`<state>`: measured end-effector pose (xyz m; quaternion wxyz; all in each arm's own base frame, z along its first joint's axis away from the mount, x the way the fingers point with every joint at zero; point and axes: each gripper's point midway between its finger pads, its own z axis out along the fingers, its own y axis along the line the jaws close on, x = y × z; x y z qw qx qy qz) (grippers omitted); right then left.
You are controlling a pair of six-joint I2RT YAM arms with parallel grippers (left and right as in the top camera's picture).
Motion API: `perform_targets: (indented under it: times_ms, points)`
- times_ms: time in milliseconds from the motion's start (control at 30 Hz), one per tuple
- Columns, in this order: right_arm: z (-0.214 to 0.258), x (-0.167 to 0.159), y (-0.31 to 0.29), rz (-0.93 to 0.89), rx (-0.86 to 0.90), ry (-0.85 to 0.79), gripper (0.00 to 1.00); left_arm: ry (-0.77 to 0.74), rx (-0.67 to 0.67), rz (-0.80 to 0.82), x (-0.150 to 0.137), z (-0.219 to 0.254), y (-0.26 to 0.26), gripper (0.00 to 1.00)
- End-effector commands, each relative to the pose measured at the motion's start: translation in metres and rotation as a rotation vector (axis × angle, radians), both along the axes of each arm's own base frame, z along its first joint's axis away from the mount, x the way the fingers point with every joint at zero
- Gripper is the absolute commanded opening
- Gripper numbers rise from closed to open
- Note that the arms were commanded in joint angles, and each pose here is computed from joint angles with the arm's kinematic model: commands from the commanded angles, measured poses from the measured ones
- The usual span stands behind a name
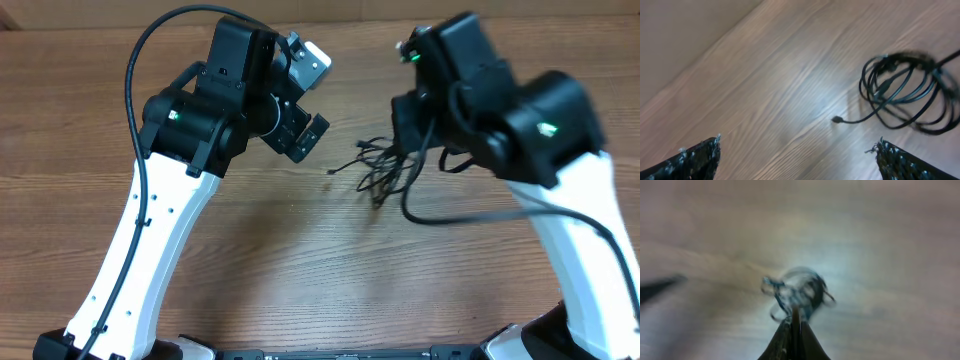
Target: Untangle cables
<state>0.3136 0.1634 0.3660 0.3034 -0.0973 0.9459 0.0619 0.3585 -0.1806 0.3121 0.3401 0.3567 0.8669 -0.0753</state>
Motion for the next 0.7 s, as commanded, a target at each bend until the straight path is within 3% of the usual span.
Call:
perform_targets:
  times_ms: [0, 133, 300, 667]
  points:
    - [0.045, -0.003, -0.008, 0.004, 0.041, -0.136, 0.04, 0.091, -0.076, -0.136, -0.009, -0.019, -0.027, 1.0]
    - [0.072, -0.007, -0.01, 0.004, 0.088, -0.21, 0.04, 0.213, -0.122, -0.243, -0.018, -0.051, -0.047, 0.99]
    - [0.077, -0.013, -0.007, 0.026, 0.116, -0.212, 0.04, 0.266, -0.233, -0.539, -0.035, -0.07, -0.086, 1.0]
    - [0.077, -0.013, -0.007, 0.04, 0.104, -0.217, 0.04, 0.249, -0.299, -0.6, -0.023, -0.078, -0.106, 1.0]
